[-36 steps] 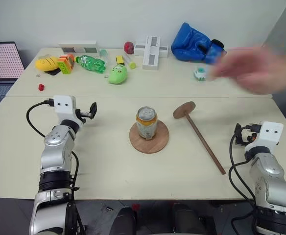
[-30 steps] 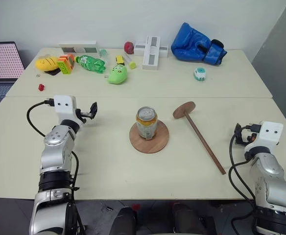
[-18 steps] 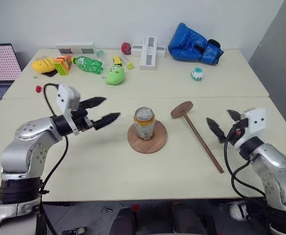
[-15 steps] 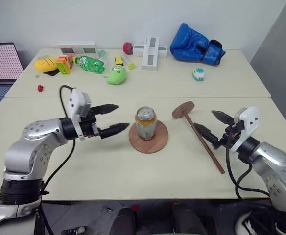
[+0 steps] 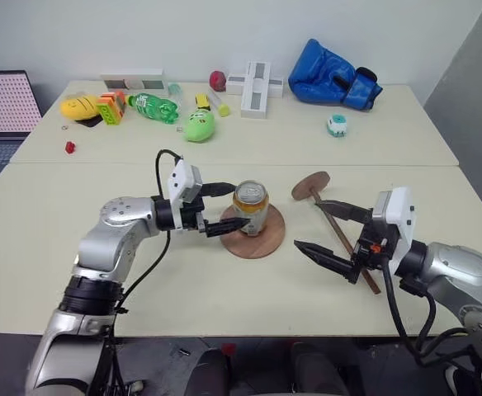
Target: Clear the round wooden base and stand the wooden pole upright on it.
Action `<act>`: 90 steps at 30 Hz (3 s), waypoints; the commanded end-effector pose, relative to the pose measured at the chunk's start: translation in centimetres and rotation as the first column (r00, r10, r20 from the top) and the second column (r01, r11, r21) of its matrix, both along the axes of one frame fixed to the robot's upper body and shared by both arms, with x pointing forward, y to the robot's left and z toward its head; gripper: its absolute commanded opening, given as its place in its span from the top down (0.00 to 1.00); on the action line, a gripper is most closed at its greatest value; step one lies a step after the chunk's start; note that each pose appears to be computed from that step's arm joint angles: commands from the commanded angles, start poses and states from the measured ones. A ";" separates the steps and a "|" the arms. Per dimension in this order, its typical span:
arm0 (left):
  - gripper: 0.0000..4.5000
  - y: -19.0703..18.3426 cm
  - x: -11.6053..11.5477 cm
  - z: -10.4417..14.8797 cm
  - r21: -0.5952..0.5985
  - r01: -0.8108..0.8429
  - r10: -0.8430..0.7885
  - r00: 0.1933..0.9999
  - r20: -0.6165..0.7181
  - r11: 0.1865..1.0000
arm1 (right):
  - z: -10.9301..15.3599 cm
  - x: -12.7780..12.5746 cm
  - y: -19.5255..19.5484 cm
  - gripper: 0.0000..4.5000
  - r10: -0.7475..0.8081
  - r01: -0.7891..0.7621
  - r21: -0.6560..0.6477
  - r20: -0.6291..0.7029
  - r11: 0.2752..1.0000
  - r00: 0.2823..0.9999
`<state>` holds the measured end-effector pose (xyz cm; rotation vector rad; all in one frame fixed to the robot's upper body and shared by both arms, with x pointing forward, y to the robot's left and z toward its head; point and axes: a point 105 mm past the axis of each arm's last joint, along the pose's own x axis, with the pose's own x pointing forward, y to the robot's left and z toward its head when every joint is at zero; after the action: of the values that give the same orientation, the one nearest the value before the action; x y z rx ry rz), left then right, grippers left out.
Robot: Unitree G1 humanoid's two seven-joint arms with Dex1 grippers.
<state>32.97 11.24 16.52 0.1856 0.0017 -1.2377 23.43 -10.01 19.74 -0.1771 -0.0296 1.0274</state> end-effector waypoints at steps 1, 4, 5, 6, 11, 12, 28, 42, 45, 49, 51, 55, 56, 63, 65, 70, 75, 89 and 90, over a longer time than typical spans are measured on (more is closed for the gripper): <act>0.00 -1.0 0.1 0.5 -0.003 0.043 -0.043 0.998 0.045 0.999 | 1.1 -0.9 0.3 0.01 0.009 -0.009 0.002 0.044 1.000 0.999; 0.00 -1.4 0.5 0.3 -0.009 0.044 -0.043 0.998 0.053 0.999 | 1.2 -1.0 0.3 0.01 -0.004 0.004 0.006 0.045 1.000 0.999; 0.00 -1.5 0.6 0.3 -0.009 0.041 -0.041 0.998 0.058 0.999 | 1.2 -1.1 0.3 0.01 -0.007 0.007 0.006 0.045 1.000 0.999; 0.00 -1.5 0.7 0.3 -0.010 0.040 -0.039 0.997 0.061 0.999 | 1.2 -1.1 0.3 0.01 -0.009 0.009 0.007 0.045 1.000 0.999; 0.09 -1.8 1.1 0.2 -0.022 0.037 -0.036 0.997 0.061 0.999 | 1.3 -1.1 0.3 0.00 -0.027 0.026 0.010 0.044 1.000 0.999; 0.12 -1.7 1.2 0.2 -0.024 0.037 -0.036 0.997 0.061 0.999 | 1.3 -1.1 0.3 0.00 -0.030 0.029 0.011 0.044 1.000 0.999; 0.21 12.3 8.1 7.3 -0.309 -0.704 0.753 0.655 0.062 0.639 | 2.7 0.0 1.9 0.00 0.038 -0.043 0.064 0.069 0.997 0.997; 0.21 26.0 8.7 5.6 -0.355 -0.935 0.993 0.044 -0.112 0.001 | 3.5 0.3 3.2 0.00 0.114 -0.119 0.065 0.079 0.991 0.990; 0.21 26.0 8.8 5.3 -0.343 -0.939 0.995 0.039 -0.097 0.004 | 3.4 0.1 3.2 0.00 0.111 -0.116 0.063 0.076 0.991 0.991; 0.21 26.0 8.8 4.8 -0.335 -0.942 0.995 0.041 -0.096 0.007 | 3.2 0.0 2.9 0.00 0.099 -0.104 0.063 0.068 0.993 0.993; 0.21 25.9 8.8 4.4 -0.331 -0.944 0.995 0.045 -0.090 0.013 | 3.1 0.1 2.8 0.00 0.095 -0.099 0.062 0.066 0.993 0.993; 0.01 25.9 8.7 3.9 -0.332 -0.943 0.994 0.051 -0.101 0.015 | 2.8 0.3 2.5 0.00 0.083 -0.086 0.058 0.053 0.995 0.995; 0.01 26.0 8.6 3.9 -0.333 -0.943 0.994 0.052 -0.100 0.016 | 2.7 0.3 2.4 0.00 0.082 -0.085 0.053 0.050 0.995 0.995; 0.01 26.9 7.5 4.4 -0.373 -0.928 0.995 0.049 -0.092 0.011 | 2.5 0.9 2.0 0.00 0.079 -0.080 0.044 0.032 0.996 0.996; 0.01 27.0 6.9 4.9 -0.394 -0.919 0.996 0.056 -0.066 0.026 | 2.4 1.3 1.6 0.00 0.066 -0.066 0.055 0.007 0.996 0.998; 0.01 27.7 4.2 8.2 -0.485 -0.874 1.000 0.028 0.005 0.027 | 2.0 2.1 0.0 0.00 0.041 -0.040 0.049 -0.019 0.998 0.999; 0.01 23.3 2.8 10.8 -0.478 -0.838 0.964 0.236 0.120 0.264 | 1.4 4.1 -1.8 0.00 -0.027 0.032 0.055 -0.076 0.998 0.997; 0.01 1.0 -8.0 3.1 -0.034 0.006 -0.007 1.000 -0.025 0.999 | -2.0 8.3 -5.6 0.00 -0.202 0.047 -0.254 -0.630 0.966 0.750; 0.01 0.6 -8.5 2.7 -0.020 0.040 -0.040 0.999 -0.033 0.999 | -2.1 8.6 -5.5 0.00 -0.215 0.049 -0.260 -0.662 0.964 0.718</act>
<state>25.58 12.63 19.10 0.1175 0.0157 -1.2063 32.07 -15.72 17.58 -0.0305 0.7046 0.8927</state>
